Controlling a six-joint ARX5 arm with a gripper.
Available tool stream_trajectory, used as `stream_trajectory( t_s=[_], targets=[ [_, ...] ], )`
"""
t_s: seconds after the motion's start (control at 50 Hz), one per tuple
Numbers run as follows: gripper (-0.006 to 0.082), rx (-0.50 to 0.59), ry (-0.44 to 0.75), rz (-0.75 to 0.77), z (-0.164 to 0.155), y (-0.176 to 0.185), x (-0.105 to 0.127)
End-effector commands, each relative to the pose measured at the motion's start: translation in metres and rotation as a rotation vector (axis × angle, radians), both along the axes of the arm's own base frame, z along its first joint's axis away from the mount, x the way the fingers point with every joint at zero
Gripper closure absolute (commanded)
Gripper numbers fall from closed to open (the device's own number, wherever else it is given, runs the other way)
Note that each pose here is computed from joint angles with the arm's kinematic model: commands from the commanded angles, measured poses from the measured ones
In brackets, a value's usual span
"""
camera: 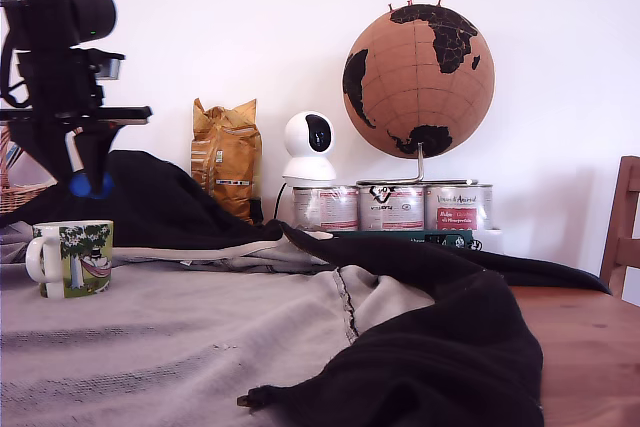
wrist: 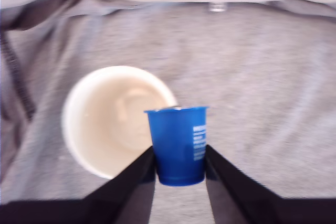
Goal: Pick the blue coffee capsule and place it inside the green coffee cup
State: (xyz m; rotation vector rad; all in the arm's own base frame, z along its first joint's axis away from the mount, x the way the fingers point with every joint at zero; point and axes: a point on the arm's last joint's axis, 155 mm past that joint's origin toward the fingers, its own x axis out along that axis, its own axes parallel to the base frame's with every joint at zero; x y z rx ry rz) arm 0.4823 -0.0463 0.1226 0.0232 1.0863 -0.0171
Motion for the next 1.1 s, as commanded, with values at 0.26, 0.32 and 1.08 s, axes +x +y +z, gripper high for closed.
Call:
stream_trajectory(
  t_s=[0.26,0.32,1.08],
  targets=[
    [0.0653,-0.015,-0.044,-0.007,0.007,0.004,0.009],
    [0.0622,-0.014,-0.042,-0.005,0.006,0.004,0.009],
    [0.0711,-0.293,-0.155,-0.221,0.033,-0.110,0.019]
  ],
)
